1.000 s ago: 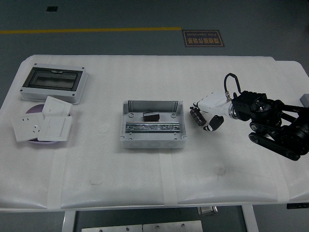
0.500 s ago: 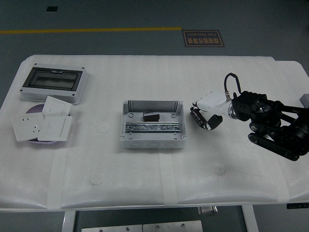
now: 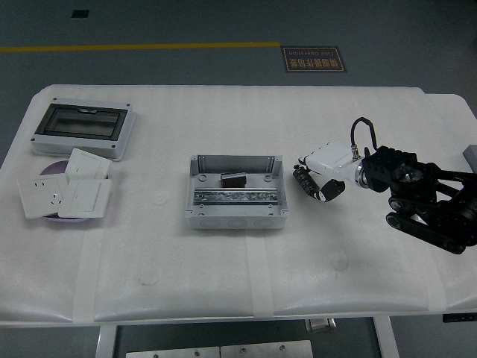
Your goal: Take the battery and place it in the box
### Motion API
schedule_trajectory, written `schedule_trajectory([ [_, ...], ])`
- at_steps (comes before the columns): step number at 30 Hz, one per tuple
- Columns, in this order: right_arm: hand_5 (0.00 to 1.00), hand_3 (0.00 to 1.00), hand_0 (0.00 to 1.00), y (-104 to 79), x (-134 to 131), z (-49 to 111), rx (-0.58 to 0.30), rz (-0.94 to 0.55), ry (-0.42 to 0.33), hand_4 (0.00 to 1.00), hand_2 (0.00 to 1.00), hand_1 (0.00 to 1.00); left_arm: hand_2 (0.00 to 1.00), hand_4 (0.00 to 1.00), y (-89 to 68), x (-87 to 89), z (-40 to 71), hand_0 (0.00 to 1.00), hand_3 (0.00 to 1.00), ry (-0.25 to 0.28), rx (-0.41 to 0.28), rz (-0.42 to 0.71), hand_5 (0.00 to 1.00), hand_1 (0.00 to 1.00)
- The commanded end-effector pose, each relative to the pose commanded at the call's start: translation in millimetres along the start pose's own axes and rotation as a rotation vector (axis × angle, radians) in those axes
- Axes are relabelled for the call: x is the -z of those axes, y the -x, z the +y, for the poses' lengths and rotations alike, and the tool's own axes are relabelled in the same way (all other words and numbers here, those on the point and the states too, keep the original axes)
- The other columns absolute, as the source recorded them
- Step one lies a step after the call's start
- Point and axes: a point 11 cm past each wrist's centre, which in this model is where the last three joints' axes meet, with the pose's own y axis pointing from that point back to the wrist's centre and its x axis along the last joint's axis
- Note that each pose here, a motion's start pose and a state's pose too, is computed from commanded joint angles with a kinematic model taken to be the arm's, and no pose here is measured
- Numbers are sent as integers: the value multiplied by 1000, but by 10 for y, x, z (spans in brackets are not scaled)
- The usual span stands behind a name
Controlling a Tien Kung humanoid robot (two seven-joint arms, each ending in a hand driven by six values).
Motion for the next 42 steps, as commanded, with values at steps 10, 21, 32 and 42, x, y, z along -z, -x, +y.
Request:
schedule_trajectory([
  [10, 156, 704, 683, -319, -142, 154, -163, -96, 38, 281, 682, 636, 605, 701, 11, 4, -3, 679, 671, 2, -1, 3, 352, 677],
  [21, 160, 703, 679, -677, 197, 353, -324, -412, -65, 297, 677, 636, 607, 703, 46, 51, -18, 679, 674, -9, 5, 3, 357, 677],
  [32, 292, 710, 678, -627, 686, 247, -319, -604, -144, 593, 703, 642, 606, 706, 101, 104, -33, 678, 673, -25, 18, -1, 361, 677],
  [42, 397, 974, 955, -417, 694, 171, -275, -572, -114, 805, 907, 839, 606, 708, 98, 116, -33, 678, 673, -32, 21, -4, 362, 677],
])
